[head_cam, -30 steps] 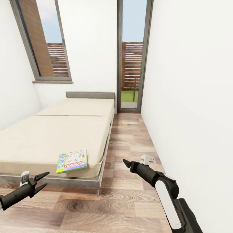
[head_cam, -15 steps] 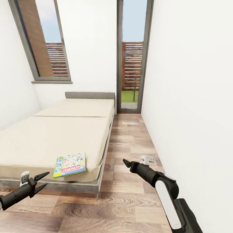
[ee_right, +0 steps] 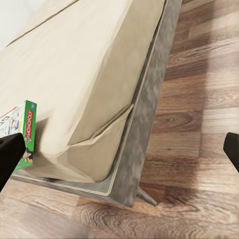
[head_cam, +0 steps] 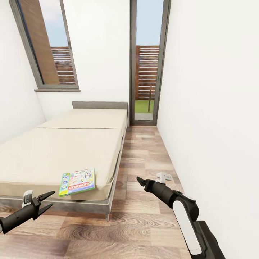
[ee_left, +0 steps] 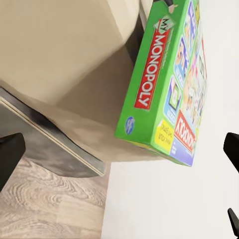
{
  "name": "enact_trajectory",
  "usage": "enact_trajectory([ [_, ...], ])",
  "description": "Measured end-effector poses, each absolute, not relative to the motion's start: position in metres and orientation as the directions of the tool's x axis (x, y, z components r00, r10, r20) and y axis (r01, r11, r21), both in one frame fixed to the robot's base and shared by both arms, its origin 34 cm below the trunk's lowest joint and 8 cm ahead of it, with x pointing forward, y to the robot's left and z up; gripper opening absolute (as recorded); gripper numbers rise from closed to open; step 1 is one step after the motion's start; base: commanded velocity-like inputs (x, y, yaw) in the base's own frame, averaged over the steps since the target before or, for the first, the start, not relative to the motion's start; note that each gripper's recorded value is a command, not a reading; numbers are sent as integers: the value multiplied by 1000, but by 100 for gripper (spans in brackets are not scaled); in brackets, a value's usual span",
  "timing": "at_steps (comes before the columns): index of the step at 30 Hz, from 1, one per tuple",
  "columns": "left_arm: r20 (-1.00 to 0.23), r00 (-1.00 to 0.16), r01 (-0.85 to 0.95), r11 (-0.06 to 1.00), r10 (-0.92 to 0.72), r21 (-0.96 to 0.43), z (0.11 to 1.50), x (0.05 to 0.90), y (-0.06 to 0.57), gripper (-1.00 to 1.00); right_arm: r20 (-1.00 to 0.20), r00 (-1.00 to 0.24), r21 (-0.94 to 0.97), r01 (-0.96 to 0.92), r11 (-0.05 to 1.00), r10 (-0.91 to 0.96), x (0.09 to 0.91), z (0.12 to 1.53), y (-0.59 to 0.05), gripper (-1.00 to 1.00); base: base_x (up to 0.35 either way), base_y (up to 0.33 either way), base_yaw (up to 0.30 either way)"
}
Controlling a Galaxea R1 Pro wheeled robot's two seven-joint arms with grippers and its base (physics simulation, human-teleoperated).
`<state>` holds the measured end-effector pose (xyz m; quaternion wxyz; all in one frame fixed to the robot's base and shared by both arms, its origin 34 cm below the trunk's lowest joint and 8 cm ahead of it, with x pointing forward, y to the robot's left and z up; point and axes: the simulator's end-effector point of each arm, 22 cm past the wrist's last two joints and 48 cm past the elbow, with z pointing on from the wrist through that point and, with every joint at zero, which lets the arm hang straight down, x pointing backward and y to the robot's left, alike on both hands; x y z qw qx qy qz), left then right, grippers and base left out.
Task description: Put all the toys in the child's room - the three board games (two on the bed and one on the table), the two jigsaw puzzles on the table, and the tennis ball on the table - inside the toy box on the table in the child's room.
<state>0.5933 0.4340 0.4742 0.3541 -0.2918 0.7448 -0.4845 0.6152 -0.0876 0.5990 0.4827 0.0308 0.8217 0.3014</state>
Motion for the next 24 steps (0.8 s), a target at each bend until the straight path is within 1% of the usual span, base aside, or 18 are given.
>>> enact_trajectory([
  [24,-236,-590,-92,355,-772,-930,471,594,425,100,-775,-532,525,-240,816,342,615,599,-88,100,0,0,0],
])
